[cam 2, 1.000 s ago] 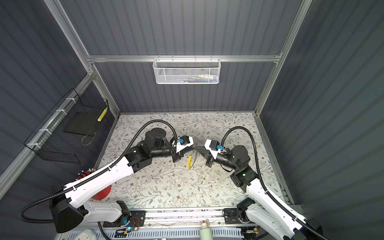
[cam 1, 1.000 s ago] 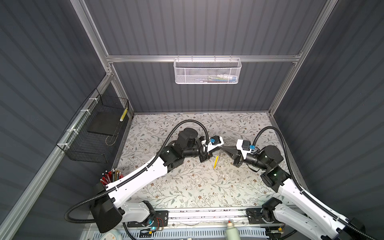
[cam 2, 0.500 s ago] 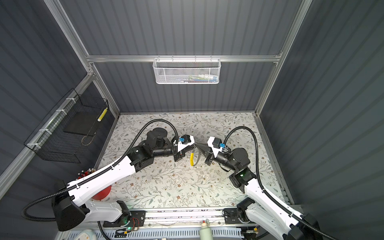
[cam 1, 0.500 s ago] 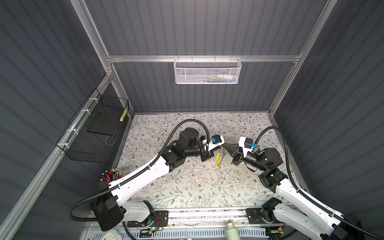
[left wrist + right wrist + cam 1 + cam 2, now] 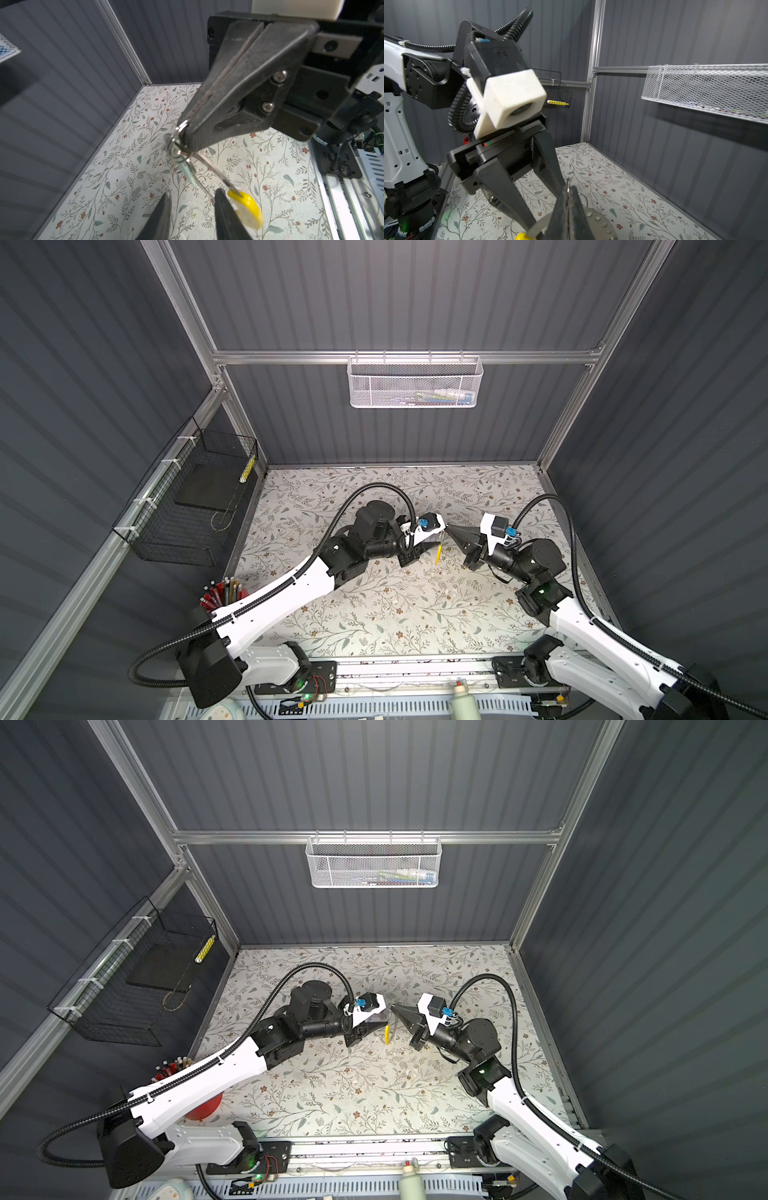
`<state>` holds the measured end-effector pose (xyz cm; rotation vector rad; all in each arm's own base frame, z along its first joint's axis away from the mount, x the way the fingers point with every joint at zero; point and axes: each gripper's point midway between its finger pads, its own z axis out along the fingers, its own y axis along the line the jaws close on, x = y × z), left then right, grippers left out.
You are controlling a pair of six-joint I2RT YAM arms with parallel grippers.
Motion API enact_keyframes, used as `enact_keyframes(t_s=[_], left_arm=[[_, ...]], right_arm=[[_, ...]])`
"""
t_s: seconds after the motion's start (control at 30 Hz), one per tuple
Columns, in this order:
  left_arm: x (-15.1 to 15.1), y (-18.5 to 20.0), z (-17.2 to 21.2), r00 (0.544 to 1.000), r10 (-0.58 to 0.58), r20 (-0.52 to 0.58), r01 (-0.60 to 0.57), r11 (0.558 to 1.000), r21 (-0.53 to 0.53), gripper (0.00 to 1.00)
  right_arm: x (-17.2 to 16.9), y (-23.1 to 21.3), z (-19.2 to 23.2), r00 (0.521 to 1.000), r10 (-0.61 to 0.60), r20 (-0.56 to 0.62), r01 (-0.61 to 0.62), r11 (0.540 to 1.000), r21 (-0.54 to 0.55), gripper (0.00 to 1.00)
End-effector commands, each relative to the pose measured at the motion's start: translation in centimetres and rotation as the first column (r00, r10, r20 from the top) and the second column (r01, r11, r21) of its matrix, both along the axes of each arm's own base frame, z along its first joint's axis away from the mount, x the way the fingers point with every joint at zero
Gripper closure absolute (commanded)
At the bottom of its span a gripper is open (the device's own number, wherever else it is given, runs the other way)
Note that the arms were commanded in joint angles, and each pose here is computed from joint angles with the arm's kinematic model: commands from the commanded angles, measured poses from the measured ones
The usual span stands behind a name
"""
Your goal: Put the keys on the keyring
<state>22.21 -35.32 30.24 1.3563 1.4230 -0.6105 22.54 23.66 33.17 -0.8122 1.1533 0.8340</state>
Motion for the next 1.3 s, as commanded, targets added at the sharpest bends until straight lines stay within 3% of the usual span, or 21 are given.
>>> enact_keyframes(t_s=[0.0,0.2,0.5,0.9,1.27], left_arm=[[0.3,1.3,1.9,0.997,0.032,0.064,-0.031,0.999,-0.008,0.65],[-0.6,1.3,4.3,0.997,-0.036,0.066,0.041,0.997,-0.070,0.69],[-2.5,-0.1,4.1,0.984,-0.178,0.011,0.179,0.981,-0.078,0.72],[-2.5,-0.2,2.7,0.979,-0.201,-0.030,0.200,0.979,-0.040,0.78],[-2.9,-0.3,2.8,0.971,-0.237,-0.020,0.236,0.971,-0.041,0.97]], right_arm=[[-1.0,0.2,0.5,0.998,0.052,0.037,-0.052,0.999,-0.002,1.00],[-1.7,0.7,0.2,0.993,0.110,0.037,-0.109,0.994,-0.033,1.00],[-2.2,1.0,0.3,0.988,0.150,0.040,-0.148,0.988,-0.048,1.00],[-2.9,0.9,0.8,0.983,0.170,0.063,-0.167,0.985,-0.048,1.00],[-3.0,1.0,0.6,0.981,0.185,0.053,-0.182,0.982,-0.051,1.00]])
